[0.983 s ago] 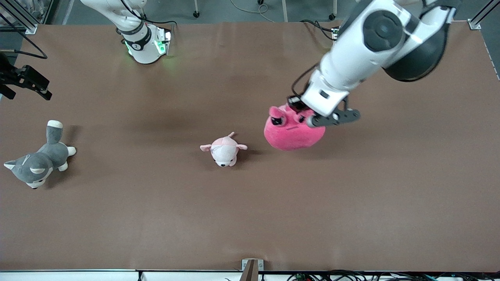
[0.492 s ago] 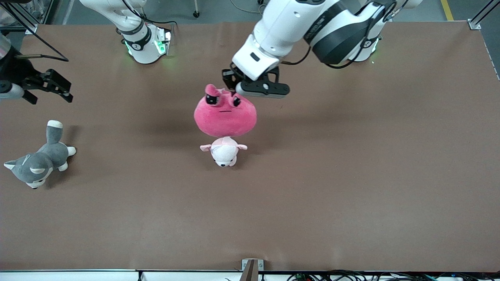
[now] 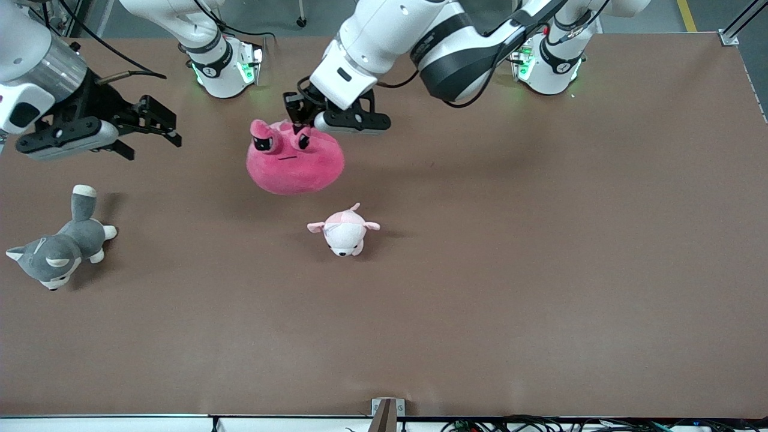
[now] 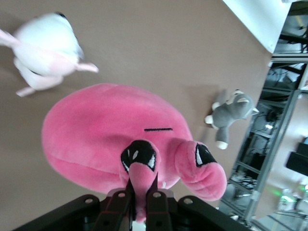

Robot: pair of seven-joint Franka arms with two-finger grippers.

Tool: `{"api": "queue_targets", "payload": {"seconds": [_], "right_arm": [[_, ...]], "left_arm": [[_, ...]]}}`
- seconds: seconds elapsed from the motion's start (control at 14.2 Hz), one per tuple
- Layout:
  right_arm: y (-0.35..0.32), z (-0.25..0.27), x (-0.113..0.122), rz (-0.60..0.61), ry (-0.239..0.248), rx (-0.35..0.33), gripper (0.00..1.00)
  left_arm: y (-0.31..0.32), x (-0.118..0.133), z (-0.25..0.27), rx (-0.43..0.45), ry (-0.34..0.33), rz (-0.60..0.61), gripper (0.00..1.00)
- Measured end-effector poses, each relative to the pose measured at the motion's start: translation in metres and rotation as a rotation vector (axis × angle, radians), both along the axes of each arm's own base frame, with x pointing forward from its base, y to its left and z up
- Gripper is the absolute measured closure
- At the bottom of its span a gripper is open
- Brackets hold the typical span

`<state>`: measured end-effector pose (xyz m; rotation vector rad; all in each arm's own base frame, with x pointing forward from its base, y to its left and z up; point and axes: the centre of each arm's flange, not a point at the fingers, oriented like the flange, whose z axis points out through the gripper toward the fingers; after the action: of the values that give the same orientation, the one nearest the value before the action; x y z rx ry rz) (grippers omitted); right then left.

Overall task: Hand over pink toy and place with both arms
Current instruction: 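Hold the pink toy with the left gripper while the right gripper grasps it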

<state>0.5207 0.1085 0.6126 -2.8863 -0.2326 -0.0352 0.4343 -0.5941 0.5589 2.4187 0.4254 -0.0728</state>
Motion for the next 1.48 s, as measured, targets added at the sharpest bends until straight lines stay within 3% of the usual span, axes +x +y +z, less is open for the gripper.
{"api": "queue_targets", "payload": {"seconds": [0.21,0.35,0.84,1.48], "right_arm": [[0.014,-0.023,0.013,-0.019,0.075,0.154,0.04],[0.018,-0.036,0.02,-0.031,0.112,0.205,0.05],[0.037,-0.036,0.014,0.006,0.158,0.236,0.18],[0.056,-0.048,0.009,0.045,0.222,0.25,0.18]], "left_arm": [[-0.01,-0.003,-0.008,-0.02,0.025,0.054,0.9],[-0.016,-0.006,-0.011,-0.02,0.028,0.087,0.9],[-0.029,-0.014,-0.021,-0.006,0.024,0.109,0.9],[-0.029,-0.011,-0.017,-0.016,0.02,0.113,0.9]]}}
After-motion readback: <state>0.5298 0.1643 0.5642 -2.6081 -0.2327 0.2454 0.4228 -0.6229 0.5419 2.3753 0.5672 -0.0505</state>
